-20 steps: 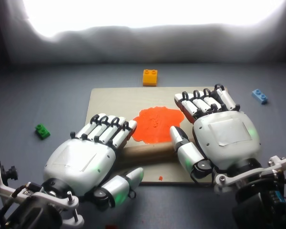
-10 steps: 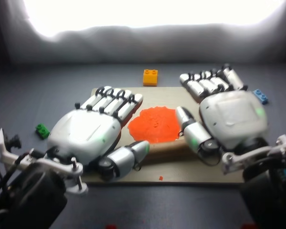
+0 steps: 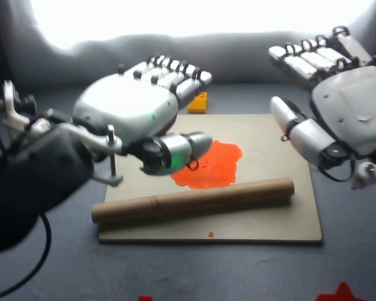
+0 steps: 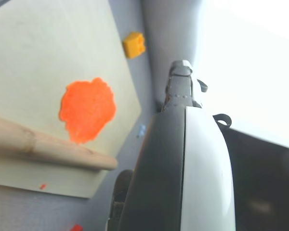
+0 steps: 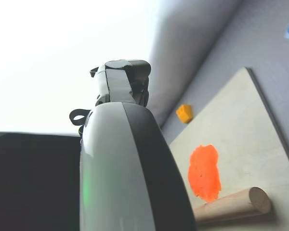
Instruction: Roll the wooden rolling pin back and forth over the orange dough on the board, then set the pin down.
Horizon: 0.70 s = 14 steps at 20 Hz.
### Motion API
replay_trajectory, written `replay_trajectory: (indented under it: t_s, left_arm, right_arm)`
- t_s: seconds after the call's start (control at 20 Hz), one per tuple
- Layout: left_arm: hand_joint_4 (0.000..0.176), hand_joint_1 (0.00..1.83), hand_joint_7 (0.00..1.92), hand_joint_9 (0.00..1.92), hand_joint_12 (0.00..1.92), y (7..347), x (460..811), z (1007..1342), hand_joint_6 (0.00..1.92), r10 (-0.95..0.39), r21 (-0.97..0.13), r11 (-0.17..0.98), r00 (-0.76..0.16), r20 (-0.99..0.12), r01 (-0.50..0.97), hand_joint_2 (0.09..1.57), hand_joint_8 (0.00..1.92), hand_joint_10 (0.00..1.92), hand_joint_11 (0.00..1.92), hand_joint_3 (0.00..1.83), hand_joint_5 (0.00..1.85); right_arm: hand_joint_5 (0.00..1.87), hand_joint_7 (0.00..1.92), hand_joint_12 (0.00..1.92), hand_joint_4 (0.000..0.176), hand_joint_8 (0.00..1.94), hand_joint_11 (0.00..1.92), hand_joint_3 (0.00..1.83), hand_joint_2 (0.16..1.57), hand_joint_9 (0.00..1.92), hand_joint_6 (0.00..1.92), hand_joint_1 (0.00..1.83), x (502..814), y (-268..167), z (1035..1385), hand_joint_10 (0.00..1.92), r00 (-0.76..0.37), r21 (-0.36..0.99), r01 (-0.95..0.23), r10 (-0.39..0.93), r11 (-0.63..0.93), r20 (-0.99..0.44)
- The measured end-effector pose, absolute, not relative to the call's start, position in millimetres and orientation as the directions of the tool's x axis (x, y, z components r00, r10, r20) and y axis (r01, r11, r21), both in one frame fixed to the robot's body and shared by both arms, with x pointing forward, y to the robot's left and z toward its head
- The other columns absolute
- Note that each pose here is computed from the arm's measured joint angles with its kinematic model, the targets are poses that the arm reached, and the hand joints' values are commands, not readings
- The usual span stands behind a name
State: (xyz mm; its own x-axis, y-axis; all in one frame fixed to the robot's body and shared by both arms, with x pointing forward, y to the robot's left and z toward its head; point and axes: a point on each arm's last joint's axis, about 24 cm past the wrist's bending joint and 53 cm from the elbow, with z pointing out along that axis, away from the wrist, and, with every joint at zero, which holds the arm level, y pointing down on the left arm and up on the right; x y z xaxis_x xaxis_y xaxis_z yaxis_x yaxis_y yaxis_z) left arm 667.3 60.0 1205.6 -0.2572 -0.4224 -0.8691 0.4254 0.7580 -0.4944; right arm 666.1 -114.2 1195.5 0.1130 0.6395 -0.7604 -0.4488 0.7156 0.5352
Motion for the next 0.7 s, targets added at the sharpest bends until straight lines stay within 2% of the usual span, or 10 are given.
replay_trajectory:
  t_s: [0.15,0.2,0.3,0.35,0.4,0.45,0.5,0.55,0.6,0.7]
  left_arm:
    - [0.0,0.0,0.63,0.47,0.85,66.6,666.3,1216.3,0.06,-0.408,-0.488,0.768,-0.272,-0.872,0.415,1.48,0.06,0.06,0.0,0.0,0.5]
    - [0.0,0.0,0.72,0.57,1.1,67.9,665.3,1218.6,0.08,-0.406,-0.491,0.768,-0.281,-0.87,0.411,1.48,0.09,0.11,0.0,0.0,0.57]
    - [0.0,0.0,0.8,0.62,1.41,69.6,661.6,1224.8,0.17,-0.405,-0.495,0.77,-0.291,-0.867,0.403,1.49,0.39,0.67,0.13,0.0,0.67]
    - [0.0,0.0,0.78,0.62,1.66,67.0,658.0,1226.9,0.51,-0.402,-0.497,0.768,-0.3,-0.865,0.403,1.5,0.81,1.09,0.24,0.0,0.7]
    - [0.0,0.01,0.82,0.67,1.87,63.1,654.6,1228.5,0.95,-0.389,-0.49,0.768,-0.308,-0.868,0.411,1.52,1.13,1.46,0.35,0.0,0.71]
    - [0.0,0.04,0.85,0.71,1.91,58.0,650.3,1230.7,1.21,-0.373,-0.481,0.765,-0.314,-0.873,0.428,1.52,1.3,1.64,0.43,0.0,0.71]
    - [0.0,0.09,0.94,0.8,1.92,53.6,647.8,1232.6,1.38,-0.369,-0.483,0.758,-0.323,-0.872,0.439,1.51,1.39,1.71,0.48,0.0,0.76]
    - [0.0,0.08,1.03,0.88,1.92,49.6,645.2,1236.1,1.5,-0.369,-0.486,0.75,-0.326,-0.87,0.449,1.52,1.47,1.82,0.56,0.0,0.84]
    - [0.0,0.06,1.08,0.92,1.92,47.2,643.7,1239.2,1.56,-0.372,-0.488,0.744,-0.325,-0.87,0.456,1.52,1.53,1.88,0.64,0.0,0.88]
    - [0.0,0.04,1.21,1.12,1.92,44.7,642.6,1247.2,1.75,-0.373,-0.486,0.742,-0.317,-0.872,0.462,1.57,1.79,1.92,0.91,0.03,1.09]
  right_arm:
    - [0.65,0.71,1.42,0.0,0.08,0.0,0.02,1.52,0.6,0.12,0.0,664.8,-134.3,1200.7,0.1,0.103,0.559,-0.421,0.65,0.714,-0.753]
    - [0.74,0.82,1.48,0.0,0.11,0.05,0.01,1.49,0.71,0.16,0.07,661.9,-140.5,1207.1,0.16,0.103,0.564,-0.423,0.657,0.709,-0.747]
    - [0.89,1.0,1.66,0.0,0.21,0.22,0.0,1.46,0.64,0.27,0.23,654.9,-145.5,1220.3,0.9,0.089,0.571,-0.454,0.672,0.684,-0.735]
    - [0.87,1.03,1.83,0.0,0.4,0.31,0.0,1.45,0.65,0.59,0.24,652.3,-146.0,1225.2,1.2,0.075,0.576,-0.473,0.682,0.667,-0.728]
    - [0.86,1.05,1.9,0.0,0.69,0.39,0.0,1.46,0.7,0.94,0.19,650.7,-144.9,1228.6,1.45,0.065,0.575,-0.492,0.686,0.654,-0.725]
    - [0.87,1.04,1.92,0.0,0.88,0.42,0.0,1.47,0.74,1.05,0.14,648.8,-143.5,1231.5,1.56,0.062,0.567,-0.508,0.684,0.648,-0.727]
    - [0.88,1.04,1.92,0.0,0.98,0.38,0.0,1.48,0.76,1.1,0.07,648.4,-143.9,1232.3,1.55,0.059,0.565,-0.512,0.683,0.647,-0.728]
    - [0.92,1.09,1.92,0.0,1.12,0.47,0.0,1.48,0.85,1.23,0.1,648.4,-145.5,1229.9,1.6,0.054,0.561,-0.509,0.675,0.653,-0.736]
    - [0.94,1.12,1.92,0.0,1.22,0.6,0.0,1.48,0.92,1.31,0.1,648.7,-145.8,1229.0,1.65,0.043,0.557,-0.51,0.666,0.655,-0.745]
    - [1.0,1.19,1.92,0.0,1.49,0.99,0.01,1.53,1.09,1.48,0.03,649.5,-147.5,1225.6,1.83,0.012,0.553,-0.51,0.649,0.658,-0.761]
